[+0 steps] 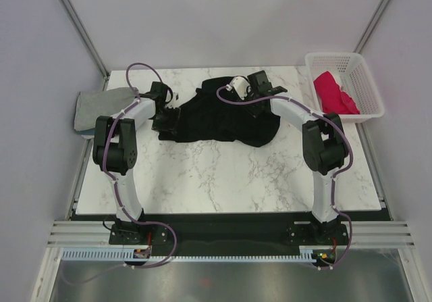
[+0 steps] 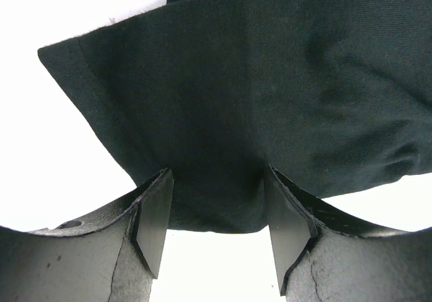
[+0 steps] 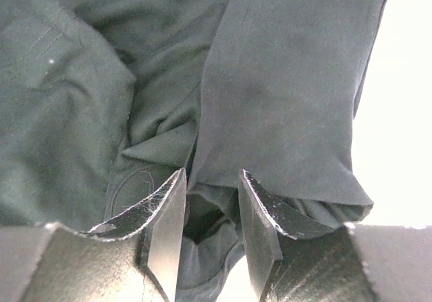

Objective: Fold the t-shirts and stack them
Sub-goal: Flatten the tshirt out

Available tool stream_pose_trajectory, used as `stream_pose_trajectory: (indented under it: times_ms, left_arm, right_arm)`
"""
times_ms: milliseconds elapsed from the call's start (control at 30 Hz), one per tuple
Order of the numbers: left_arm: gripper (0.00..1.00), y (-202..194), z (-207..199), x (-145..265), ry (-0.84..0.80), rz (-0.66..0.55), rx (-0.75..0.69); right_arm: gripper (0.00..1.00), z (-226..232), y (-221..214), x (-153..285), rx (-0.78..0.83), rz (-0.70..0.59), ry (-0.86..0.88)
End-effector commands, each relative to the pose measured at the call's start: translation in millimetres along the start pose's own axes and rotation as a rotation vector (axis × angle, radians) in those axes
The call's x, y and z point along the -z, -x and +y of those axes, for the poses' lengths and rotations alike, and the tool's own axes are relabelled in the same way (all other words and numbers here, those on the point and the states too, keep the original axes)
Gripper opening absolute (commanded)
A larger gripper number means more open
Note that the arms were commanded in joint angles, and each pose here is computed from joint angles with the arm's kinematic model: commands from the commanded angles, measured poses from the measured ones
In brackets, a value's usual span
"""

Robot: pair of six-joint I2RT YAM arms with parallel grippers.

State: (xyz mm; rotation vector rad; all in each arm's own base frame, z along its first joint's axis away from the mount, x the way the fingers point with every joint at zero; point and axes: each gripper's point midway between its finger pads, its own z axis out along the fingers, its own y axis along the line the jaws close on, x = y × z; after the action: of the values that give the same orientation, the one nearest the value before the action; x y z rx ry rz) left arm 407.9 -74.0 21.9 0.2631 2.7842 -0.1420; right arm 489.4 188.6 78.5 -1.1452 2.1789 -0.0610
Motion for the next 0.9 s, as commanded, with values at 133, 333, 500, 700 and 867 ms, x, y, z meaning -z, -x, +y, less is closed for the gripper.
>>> stream_pose_trajectory:
  times_ms: [133,333,500,700,867]
  left_arm:
    - [0.64,6,-7,-8,-0.024,0.001,0.0]
    - [0.63,4,-7,-9,-0.025,0.005,0.004]
    - [0.63,4,-7,-9,-0.024,0.005,0.002]
    - [0.63,3,-7,-11,-0.021,0.01,0.004]
    - [0.63,3,-7,-11,-0.021,0.01,0.004]
  right_arm:
    - [0.44,2,7,22,-0.017,-0.026,0.01]
    - [0.44,4,1,13,-0.019,-0.004,0.015]
    - [0.43,4,3,6,-0.018,-0.003,0.019]
    - [0.4,4,10,-3,-0.039,-0.013,0.031]
    - [0.36,4,9,-12,-0.049,-0.007,0.035]
